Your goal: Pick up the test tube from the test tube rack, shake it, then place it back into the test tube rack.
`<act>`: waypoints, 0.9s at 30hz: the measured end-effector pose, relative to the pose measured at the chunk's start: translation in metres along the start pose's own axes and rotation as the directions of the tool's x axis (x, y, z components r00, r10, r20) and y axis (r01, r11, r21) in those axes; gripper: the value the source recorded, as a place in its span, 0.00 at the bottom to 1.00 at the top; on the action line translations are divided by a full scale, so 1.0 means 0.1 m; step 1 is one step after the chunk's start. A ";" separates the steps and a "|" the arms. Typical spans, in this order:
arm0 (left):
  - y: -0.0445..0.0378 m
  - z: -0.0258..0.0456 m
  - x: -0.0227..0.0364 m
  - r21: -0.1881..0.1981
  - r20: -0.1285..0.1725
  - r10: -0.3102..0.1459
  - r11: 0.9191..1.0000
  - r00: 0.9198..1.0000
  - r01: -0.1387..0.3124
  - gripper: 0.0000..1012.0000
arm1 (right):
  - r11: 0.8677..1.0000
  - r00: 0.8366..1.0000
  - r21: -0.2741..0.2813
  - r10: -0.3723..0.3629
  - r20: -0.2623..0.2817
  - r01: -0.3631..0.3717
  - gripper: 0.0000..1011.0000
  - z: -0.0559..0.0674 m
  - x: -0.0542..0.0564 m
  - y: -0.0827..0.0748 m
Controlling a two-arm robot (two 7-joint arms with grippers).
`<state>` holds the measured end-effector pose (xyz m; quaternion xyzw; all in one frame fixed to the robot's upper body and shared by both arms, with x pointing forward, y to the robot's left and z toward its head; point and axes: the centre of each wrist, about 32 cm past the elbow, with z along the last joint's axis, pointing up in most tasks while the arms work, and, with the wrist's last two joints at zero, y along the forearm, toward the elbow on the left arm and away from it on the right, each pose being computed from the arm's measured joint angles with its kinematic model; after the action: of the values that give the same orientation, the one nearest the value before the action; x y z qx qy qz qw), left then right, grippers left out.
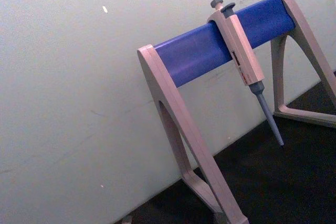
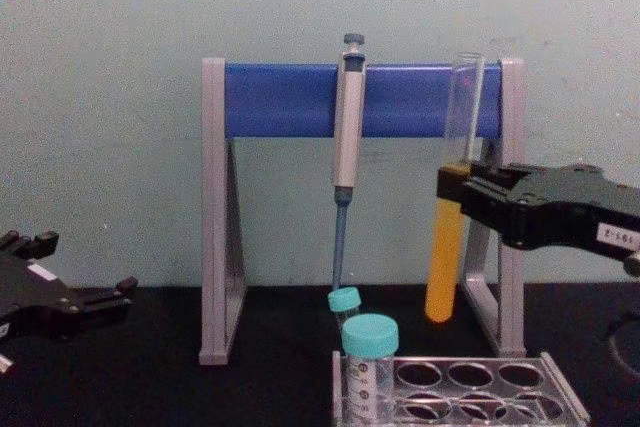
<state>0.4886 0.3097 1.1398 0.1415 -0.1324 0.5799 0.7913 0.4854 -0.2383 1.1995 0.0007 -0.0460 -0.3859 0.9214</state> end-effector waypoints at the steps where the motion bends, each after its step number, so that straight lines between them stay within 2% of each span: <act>1: 0.000 0.000 0.000 0.000 0.000 0.000 1.000 1.000 0.000 0.99 | 1.000 1.000 0.000 -0.006 0.001 0.006 0.22 0.00 0.01 0.00; 7: 0.000 0.000 0.000 0.000 0.000 0.000 1.000 1.000 0.000 0.99 | 0.999 0.999 0.000 -0.041 0.006 0.041 0.22 0.00 0.06 -0.04; 27: 0.000 0.000 0.000 0.000 0.000 0.000 1.000 1.000 0.000 0.99 | 0.997 0.997 -0.012 -0.074 0.010 0.074 0.22 0.03 0.09 -0.15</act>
<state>0.4886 0.3097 1.1398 0.1415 -0.1325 0.5799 0.7913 0.4802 -0.2552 1.2024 -0.0052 -0.0481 -0.4200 0.9062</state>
